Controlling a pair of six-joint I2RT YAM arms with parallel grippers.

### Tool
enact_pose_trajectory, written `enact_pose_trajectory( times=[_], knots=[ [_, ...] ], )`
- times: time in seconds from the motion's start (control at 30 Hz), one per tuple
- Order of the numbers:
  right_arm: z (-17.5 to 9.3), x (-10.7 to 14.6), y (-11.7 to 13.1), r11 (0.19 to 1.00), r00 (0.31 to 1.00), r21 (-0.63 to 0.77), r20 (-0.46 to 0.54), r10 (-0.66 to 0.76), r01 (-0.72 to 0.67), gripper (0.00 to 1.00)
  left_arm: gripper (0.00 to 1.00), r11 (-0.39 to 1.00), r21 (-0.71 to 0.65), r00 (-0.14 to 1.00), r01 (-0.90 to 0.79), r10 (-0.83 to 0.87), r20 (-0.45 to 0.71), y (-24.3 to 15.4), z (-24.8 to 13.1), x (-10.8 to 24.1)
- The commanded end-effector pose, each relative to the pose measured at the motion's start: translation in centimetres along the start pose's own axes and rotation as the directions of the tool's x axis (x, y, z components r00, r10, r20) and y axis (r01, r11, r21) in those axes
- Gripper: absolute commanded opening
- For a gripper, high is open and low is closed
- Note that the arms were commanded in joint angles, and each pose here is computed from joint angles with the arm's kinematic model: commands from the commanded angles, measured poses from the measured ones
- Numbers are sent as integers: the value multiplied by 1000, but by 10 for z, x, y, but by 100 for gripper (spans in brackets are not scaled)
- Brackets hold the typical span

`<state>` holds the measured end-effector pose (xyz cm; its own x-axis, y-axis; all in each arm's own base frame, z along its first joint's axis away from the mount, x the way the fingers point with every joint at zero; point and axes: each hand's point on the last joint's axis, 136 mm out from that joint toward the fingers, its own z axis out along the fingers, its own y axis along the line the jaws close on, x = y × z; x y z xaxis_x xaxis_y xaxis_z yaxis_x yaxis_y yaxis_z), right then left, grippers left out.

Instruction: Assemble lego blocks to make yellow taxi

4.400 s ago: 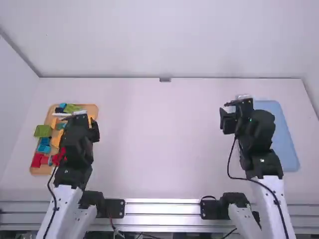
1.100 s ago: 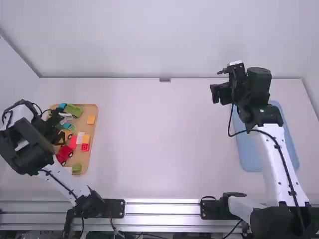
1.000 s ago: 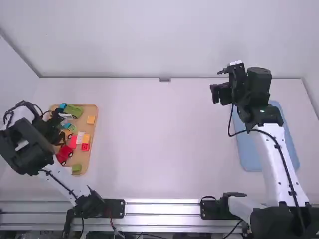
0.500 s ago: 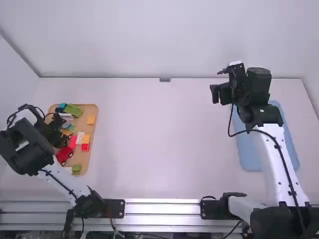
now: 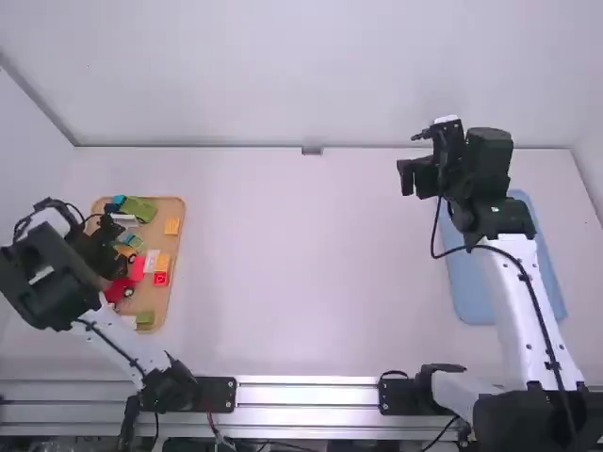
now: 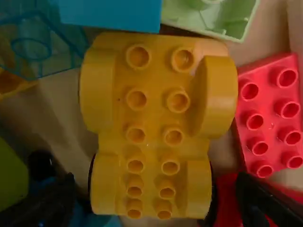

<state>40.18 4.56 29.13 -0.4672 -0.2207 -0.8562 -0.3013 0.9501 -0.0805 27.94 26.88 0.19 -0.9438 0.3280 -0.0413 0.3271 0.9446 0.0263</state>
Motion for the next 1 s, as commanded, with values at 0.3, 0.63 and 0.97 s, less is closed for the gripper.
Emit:
enact_pose_trajectory(
  times=[0.3,0.63,0.97],
  knots=[
    [-5,-17,0,1000,999,-1,38,-4,4,98,84,999,26,999,31,-30,-22,-3,12,7],
    [-5,-16,0,1000,999,-1,34,-3,3,98,85,999,32,998,31,-30,-49,-6,11,12],
    [-5,-16,0,1000,999,-1,34,-3,3,98,83,999,23,998,31,-29,-55,-4,12,13]
  ],
)
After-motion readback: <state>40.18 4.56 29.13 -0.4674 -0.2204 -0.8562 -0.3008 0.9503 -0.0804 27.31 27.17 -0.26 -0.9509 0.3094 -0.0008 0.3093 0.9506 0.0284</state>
